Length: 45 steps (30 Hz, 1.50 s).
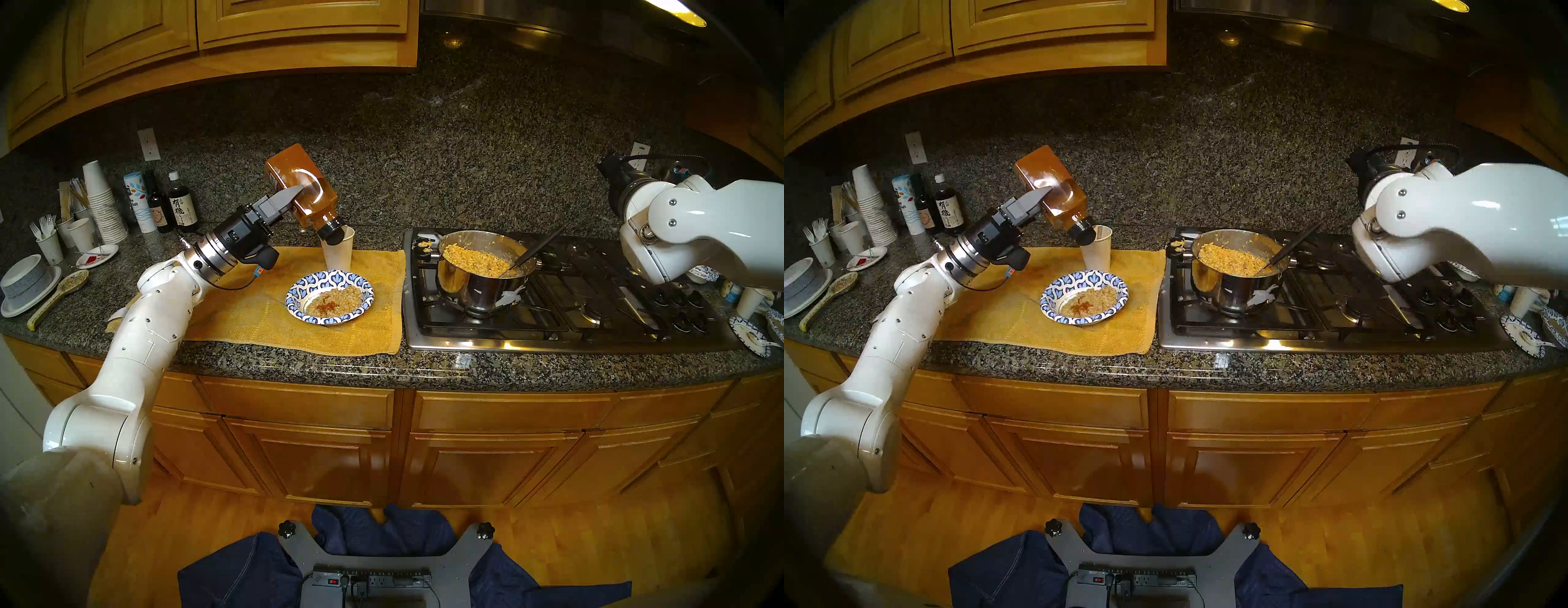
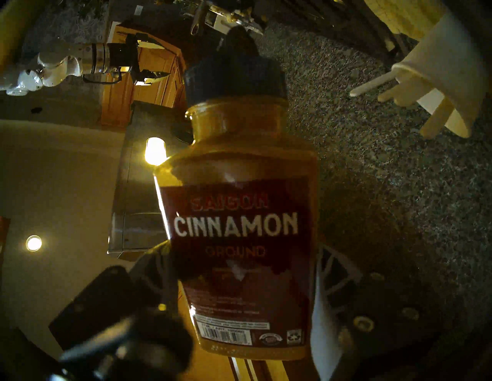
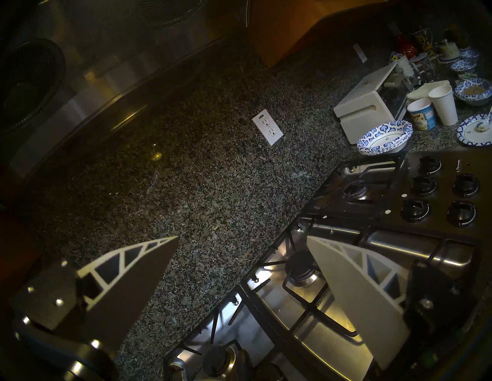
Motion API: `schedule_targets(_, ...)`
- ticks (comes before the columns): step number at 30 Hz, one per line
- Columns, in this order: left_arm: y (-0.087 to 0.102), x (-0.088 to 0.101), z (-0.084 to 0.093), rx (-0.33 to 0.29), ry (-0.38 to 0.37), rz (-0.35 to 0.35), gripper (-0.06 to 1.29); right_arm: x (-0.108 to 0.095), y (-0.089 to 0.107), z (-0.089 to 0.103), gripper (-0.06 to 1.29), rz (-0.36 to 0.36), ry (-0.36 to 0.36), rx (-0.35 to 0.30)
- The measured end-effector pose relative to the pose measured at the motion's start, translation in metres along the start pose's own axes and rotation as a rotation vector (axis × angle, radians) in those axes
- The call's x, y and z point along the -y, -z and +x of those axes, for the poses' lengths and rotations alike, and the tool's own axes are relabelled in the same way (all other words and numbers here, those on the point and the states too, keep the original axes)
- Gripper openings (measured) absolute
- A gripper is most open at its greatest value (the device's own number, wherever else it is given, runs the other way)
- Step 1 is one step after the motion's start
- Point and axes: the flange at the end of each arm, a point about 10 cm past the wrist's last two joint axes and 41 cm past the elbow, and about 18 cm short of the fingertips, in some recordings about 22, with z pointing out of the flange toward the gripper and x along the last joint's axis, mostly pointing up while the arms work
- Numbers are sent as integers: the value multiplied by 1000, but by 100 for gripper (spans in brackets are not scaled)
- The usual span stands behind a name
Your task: Scoop oatmeal into bowl, add cinnamon, and put a spoon inside bowl
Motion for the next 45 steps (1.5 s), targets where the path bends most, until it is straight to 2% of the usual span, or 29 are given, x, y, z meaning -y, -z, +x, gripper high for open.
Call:
schedule_targets(2, 5, -2, 5, -23, 6, -15, 66, 0, 0, 0, 124, 1, 0, 0)
schedule_targets(4, 18, -7, 20, -89, 19, -62, 66, 0, 0, 0, 124, 1, 0, -1)
schedule_targets(7, 35, -12, 36, -148, 41, -109, 66, 0, 0, 0, 124, 3, 1, -1)
schedule_targets(10, 49, -14, 47, -175, 60, -139, 66, 1, 0, 0, 124, 5, 1, -2)
schedule_targets(15, 51, -13, 42, -162, 54, -142, 66, 0, 0, 0, 124, 3, 1, -1)
schedule_targets(30, 14, -1, 4, -31, 12, -61, 66, -1, 0, 0, 124, -7, -2, 3)
schedule_targets(35, 19, -2, 11, -55, 43, -73, 66, 0, 0, 0, 124, -1, -1, 0)
schedule_targets(38, 32, -4, 24, -68, 74, -93, 66, 0, 0, 0, 124, 3, 0, -1)
schedule_targets(41, 39, -6, 33, -60, 97, -105, 66, 1, 0, 0, 124, 5, 0, -2)
schedule_targets(45, 32, -5, 33, -28, 100, -95, 66, 0, 0, 0, 124, 2, 0, 0)
